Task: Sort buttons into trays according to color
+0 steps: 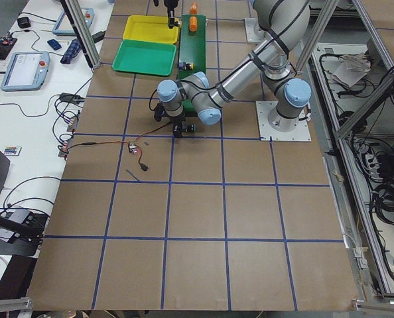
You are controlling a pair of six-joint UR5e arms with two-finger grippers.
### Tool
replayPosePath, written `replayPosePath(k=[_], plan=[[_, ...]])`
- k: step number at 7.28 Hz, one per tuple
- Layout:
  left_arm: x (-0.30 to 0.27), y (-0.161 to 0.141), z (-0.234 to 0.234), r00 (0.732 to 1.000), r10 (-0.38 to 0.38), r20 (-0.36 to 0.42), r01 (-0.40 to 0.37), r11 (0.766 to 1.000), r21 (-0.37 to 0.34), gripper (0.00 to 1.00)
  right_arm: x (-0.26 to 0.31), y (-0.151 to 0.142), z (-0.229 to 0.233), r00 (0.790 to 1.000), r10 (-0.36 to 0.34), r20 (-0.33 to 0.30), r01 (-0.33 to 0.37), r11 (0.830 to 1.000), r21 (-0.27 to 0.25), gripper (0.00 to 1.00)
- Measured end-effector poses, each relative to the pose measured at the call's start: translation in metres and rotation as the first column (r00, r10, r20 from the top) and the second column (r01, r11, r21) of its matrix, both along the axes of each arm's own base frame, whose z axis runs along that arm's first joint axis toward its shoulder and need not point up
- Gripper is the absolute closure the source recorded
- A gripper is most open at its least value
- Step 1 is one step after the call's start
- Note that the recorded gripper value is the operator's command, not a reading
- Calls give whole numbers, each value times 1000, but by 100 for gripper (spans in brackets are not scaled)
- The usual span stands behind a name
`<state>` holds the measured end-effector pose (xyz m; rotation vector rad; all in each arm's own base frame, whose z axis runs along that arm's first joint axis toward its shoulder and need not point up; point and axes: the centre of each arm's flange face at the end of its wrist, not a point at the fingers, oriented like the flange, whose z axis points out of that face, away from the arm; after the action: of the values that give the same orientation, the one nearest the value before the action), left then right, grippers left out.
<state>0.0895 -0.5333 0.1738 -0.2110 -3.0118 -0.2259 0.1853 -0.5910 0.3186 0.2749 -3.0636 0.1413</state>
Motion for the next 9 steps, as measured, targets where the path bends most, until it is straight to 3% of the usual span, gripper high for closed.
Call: replayPosePath(k=[1, 2, 5, 6, 7, 8, 9], plan=[[-1, 3, -4, 1000, 0, -4, 0, 1000, 9, 64, -26, -11, -8, 1000, 10, -5, -10, 1000, 9, 100], [-2, 5, -5, 1000, 0, -5, 0, 1000, 13, 100, -47, -23, -16, 1000, 25, -9, -25, 1000, 15, 100], [0, 4, -1, 1000, -3, 9, 3, 1000, 7, 100, -81, -68, -59, 999, 49, -11, -48, 998, 30, 97], [1, 2, 5, 1000, -4, 16, 4, 1000, -3, 100, -82, -77, -74, 999, 51, 1, -51, 998, 28, 89], [2, -1, 15, 1000, -4, 26, 5, 1000, -23, 100, -82, -82, -85, 999, 53, 15, -53, 998, 22, 72], [5, -8, 33, 999, -4, 35, 6, 999, -42, 100, -81, -86, -94, 998, 54, 21, -54, 998, 18, 38], [9, -20, 61, 999, -4, 36, 6, 999, -44, 100, -81, -89, -101, 998, 54, 23, -54, 998, 9, 19]])
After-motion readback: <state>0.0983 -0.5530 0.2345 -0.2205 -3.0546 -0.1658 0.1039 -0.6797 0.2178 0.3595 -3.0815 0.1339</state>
